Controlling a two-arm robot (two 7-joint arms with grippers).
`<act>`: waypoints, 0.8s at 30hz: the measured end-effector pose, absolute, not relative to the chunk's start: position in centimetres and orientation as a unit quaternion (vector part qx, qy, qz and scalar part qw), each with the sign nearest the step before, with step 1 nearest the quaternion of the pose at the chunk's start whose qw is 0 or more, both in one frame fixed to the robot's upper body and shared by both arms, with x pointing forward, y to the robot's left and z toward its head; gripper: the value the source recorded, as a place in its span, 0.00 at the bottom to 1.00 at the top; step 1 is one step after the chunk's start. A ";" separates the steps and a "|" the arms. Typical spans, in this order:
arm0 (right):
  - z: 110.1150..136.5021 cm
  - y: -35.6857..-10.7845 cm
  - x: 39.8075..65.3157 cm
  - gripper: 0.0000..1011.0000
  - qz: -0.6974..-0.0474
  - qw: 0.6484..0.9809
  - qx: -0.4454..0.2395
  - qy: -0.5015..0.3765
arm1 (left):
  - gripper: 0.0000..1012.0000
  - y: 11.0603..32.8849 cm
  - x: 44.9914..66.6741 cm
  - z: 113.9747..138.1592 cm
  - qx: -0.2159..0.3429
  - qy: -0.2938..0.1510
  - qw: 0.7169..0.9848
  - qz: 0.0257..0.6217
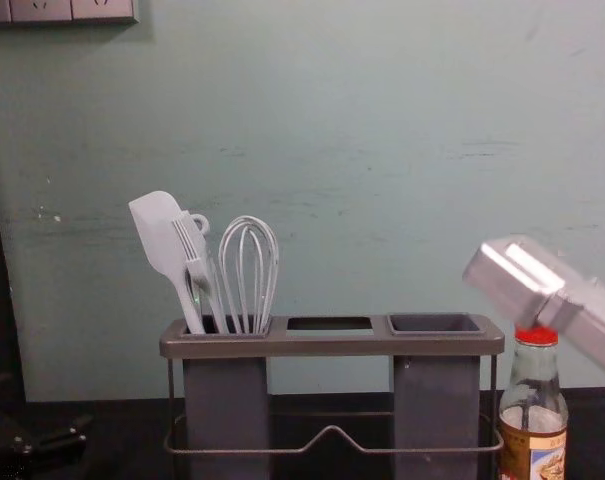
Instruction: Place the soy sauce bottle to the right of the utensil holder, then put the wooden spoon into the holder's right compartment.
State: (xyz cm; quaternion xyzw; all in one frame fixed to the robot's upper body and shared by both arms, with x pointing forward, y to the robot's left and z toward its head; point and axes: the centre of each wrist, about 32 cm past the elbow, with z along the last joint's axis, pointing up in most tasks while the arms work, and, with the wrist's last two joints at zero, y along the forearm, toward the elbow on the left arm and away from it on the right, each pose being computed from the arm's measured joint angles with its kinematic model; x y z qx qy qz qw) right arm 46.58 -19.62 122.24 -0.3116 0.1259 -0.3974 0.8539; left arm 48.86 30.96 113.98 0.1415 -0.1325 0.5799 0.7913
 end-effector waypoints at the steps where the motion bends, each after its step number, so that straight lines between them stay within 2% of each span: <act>1: 122.0 -19.5 46.7 0.99 -0.395 0.853 -0.316 0.128 | 0.99 31.0 48.9 114.0 0.141 -0.132 0.791 0.580; 15: 121.2 -19.3 46.6 0.99 -0.383 0.850 -0.336 0.133 | 0.99 31.0 48.9 114.0 0.141 -0.132 0.791 0.580; 24: 121.7 -19.2 46.0 0.99 -0.380 0.855 -0.331 0.121 | 0.99 31.0 48.9 114.0 0.141 -0.132 0.791 0.580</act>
